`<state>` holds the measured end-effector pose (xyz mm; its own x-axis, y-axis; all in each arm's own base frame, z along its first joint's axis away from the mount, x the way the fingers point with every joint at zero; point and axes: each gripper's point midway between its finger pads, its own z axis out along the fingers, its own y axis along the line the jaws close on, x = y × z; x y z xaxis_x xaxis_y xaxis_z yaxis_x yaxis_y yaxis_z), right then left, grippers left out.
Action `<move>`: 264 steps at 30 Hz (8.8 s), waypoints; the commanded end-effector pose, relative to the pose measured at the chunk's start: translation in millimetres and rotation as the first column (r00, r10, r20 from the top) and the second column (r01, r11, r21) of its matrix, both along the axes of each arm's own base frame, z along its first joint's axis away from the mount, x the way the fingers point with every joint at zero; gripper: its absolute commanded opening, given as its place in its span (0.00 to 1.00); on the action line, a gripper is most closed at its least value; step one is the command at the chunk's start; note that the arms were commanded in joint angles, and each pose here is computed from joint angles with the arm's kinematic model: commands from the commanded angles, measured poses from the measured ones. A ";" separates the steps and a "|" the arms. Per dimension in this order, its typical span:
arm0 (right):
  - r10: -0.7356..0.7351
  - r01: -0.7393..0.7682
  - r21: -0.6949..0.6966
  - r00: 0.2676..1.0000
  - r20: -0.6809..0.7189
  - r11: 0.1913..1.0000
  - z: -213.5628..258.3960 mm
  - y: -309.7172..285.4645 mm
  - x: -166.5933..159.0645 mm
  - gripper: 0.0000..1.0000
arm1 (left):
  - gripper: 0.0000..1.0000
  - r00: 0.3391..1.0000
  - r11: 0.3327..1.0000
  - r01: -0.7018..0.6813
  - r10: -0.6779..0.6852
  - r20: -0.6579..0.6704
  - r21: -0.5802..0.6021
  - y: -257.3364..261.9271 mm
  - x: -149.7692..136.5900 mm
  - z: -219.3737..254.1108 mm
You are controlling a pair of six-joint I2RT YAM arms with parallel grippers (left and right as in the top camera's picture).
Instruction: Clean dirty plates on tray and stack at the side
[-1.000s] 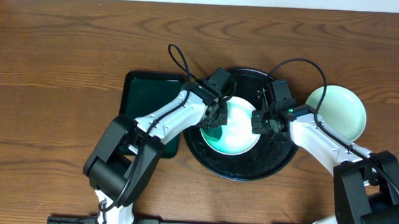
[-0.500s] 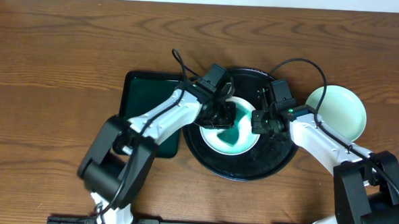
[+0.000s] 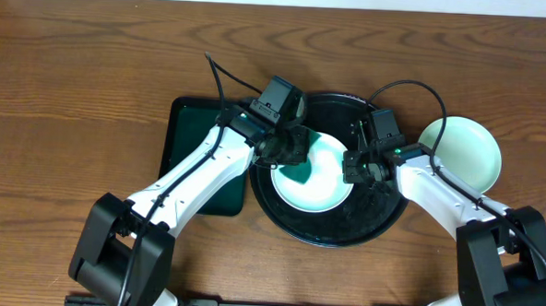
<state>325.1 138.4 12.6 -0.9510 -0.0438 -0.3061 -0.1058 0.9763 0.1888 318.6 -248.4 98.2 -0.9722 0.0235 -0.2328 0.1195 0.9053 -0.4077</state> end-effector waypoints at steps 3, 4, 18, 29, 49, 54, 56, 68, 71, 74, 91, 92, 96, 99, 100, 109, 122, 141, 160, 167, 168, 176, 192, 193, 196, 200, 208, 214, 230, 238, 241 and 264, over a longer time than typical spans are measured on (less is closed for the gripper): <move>0.036 -0.036 0.019 0.999 -0.006 0.999 -1.7 8.4 -3.4 0.01 | 0.07 0.999 0.995 -0.025 0.022 0.036 0.092 16.6 6.1 -11.1; 0.036 -0.036 0.019 0.999 -0.006 0.999 -1.7 8.4 -3.4 0.01 | 0.08 0.999 0.995 -0.025 0.022 0.033 0.094 17.2 5.1 -12.8; 0.056 -0.054 0.081 0.998 -0.023 0.995 0.3 19.2 -7.2 0.02 | 0.07 0.999 0.995 -0.024 0.022 0.026 0.098 19.1 2.1 -21.8; 0.045 -0.046 0.059 0.999 0.011 0.997 1.6 16.0 0.6 0.16 | 0.07 0.999 0.995 -0.025 0.022 0.026 0.099 19.1 2.0 -21.8; 0.045 -0.045 0.058 0.999 0.007 0.997 1.2 15.7 -0.3 0.01 | 0.08 0.979 0.957 -0.131 0.167 -0.121 0.259 38.1 -7.8 -89.0; 0.045 -0.046 0.058 0.999 0.008 0.997 1.3 15.8 -0.1 0.01 | 0.08 0.971 0.963 -0.088 0.140 -0.193 0.255 28.4 -22.0 -107.3; 0.045 -0.046 0.058 0.999 0.008 0.997 1.2 15.9 -0.2 0.01 | 0.07 0.968 0.972 -0.061 0.112 -0.223 0.226 19.6 -28.9 -108.0; 0.046 -0.046 0.058 0.999 0.008 0.997 1.3 16.0 -0.3 0.01 | 0.07 0.976 0.998 0.058 -0.063 -0.210 -0.031 -28.1 -33.9 -61.4; 0.046 -0.046 0.058 0.999 0.007 0.997 1.1 16.0 -0.5 0.01 | 0.07 0.989 0.996 0.070 -0.077 -0.128 -0.062 -31.0 -26.0 -32.7; 0.046 -0.046 0.058 0.999 0.008 0.997 1.3 16.0 -0.3 0.01 | 0.08 0.998 0.997 0.053 -0.055 -0.034 -0.053 -25.4 -17.2 -6.9; 0.047 -0.048 0.062 0.999 0.007 0.997 1.5 16.7 -0.5 0.01 | 0.07 0.995 0.981 -0.072 0.058 0.078 0.179 22.4 -3.0 -15.9; 0.047 -0.048 0.062 0.999 0.007 0.997 1.3 16.7 -0.6 0.01 | 0.07 0.996 0.980 -0.070 0.058 0.068 0.187 22.6 -3.3 -21.1; 0.047 -0.048 0.062 0.999 0.007 0.997 1.3 16.7 -0.5 0.01 | 0.08 0.997 0.972 -0.078 0.077 0.013 0.221 24.1 -5.8 -44.5; 0.047 -0.048 0.062 0.999 0.007 0.997 1.3 16.7 -0.5 0.01 | 0.07 0.997 0.967 -0.069 0.077 -0.023 0.245 24.9 -8.1 -61.3; 0.047 -0.048 0.062 0.999 0.007 0.997 1.5 16.7 -0.5 0.01 | 0.08 0.996 0.965 -0.072 0.083 -0.035 0.253 25.2 -9.3 -66.5; 0.047 -0.047 0.062 0.999 0.007 0.997 1.5 16.7 -0.5 0.01 | 0.07 0.988 0.967 -0.040 0.076 -0.133 0.252 17.7 -17.3 -105.8; 0.047 -0.047 0.062 0.999 0.007 0.997 1.5 16.7 -0.5 0.01 | 0.07 0.965 0.999 0.024 -0.012 -0.262 0.043 -20.1 -36.0 -104.9; 0.052 -0.052 0.062 0.999 0.007 0.997 1.5 18.2 -1.2 0.01 | 0.07 0.996 0.995 0.005 0.004 0.088 -0.096 -22.2 -3.7 28.8; 0.053 -0.053 0.062 0.999 0.008 0.997 1.5 18.6 -1.3 0.01 | 0.08 0.987 0.974 -0.127 0.105 0.121 0.189 32.7 0.8 0.7; 0.053 -0.053 0.062 0.999 0.007 0.997 1.4 18.5 -1.3 0.01 | 0.07 0.991 0.969 -0.120 0.102 0.090 0.215 33.1 -0.1 -14.1; 0.053 -0.053 0.062 0.999 0.008 0.997 1.5 18.5 -1.3 0.01 | 0.07 0.991 0.968 -0.119 0.102 0.086 0.219 33.2 -0.2 -16.4; 0.053 -0.053 0.062 0.999 0.008 0.997 1.5 18.5 -1.3 0.01 | 0.08 0.994 0.958 -0.107 0.104 0.026 0.267 34.8 -2.6 -45.0; 0.053 -0.053 0.062 0.999 0.007 0.997 1.5 18.5 -1.3 0.01 | 0.07 0.977 0.982 -0.037 0.075 -0.199 0.188 6.8 -23.7 -108.8; 0.053 -0.053 0.062 0.999 0.007 0.997 1.5 18.5 -1.3 0.01 | 0.07 0.974 0.986 -0.029 0.064 -0.217 0.162 1.8 -25.9 -110.1; 0.053 -0.053 0.062 0.999 0.007 0.997 1.5 18.5 -1.3 0.01 | 0.07 0.961 0.997 -0.004 0.025 -0.274 0.076 -13.3 -34.6 -108.2; 0.053 -0.054 0.063 0.999 0.010 0.997 1.6 18.8 -0.8 0.01 | 0.07 0.951 0.999 0.016 -0.026 -0.307 -0.033 -29.9 -41.0 -90.0; 0.053 -0.053 0.062 0.999 0.008 0.997 1.6 18.6 -1.1 0.01 | 0.07 0.992 0.986 0.037 -0.056 -0.114 -0.164 -39.9 -20.2 -8.1; 0.053 -0.054 0.063 0.999 0.008 0.997 1.6 18.7 -1.1 0.01 | 0.07 0.992 0.992 -0.052 0.063 0.106 -0.111 4.3 1.5 55.8; 0.053 -0.054 0.063 0.999 0.010 0.997 1.7 18.8 -0.7 0.01 | 0.07 0.942 0.886 -0.332 0.327 0.072 0.324 180.6 -10.5 32.6; 0.053 -0.054 0.063 0.999 0.009 0.997 1.7 18.8 -0.9 0.01 | 0.07 0.954 0.881 -0.280 0.301 0.005 0.383 196.1 -12.0 0.4; 0.053 -0.053 0.062 0.999 0.009 0.997 1.6 18.6 -1.0 0.01 | 0.07 0.956 0.879 -0.258 0.293 -0.029 0.402 197.0 -15.3 -15.0; 0.053 -0.053 0.062 0.999 0.009 0.997 1.5 18.6 -0.9 0.24 | 0.29 0.946 0.859 -0.209 0.298 -0.125 0.468 201.1 -15.7 -65.4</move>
<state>327.7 152.8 16.9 -0.9432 -0.0642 -0.3261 -0.1499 0.9578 0.2451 304.2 -52.5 36.6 -0.9815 -0.1753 -0.0767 -0.1777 0.9838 0.0256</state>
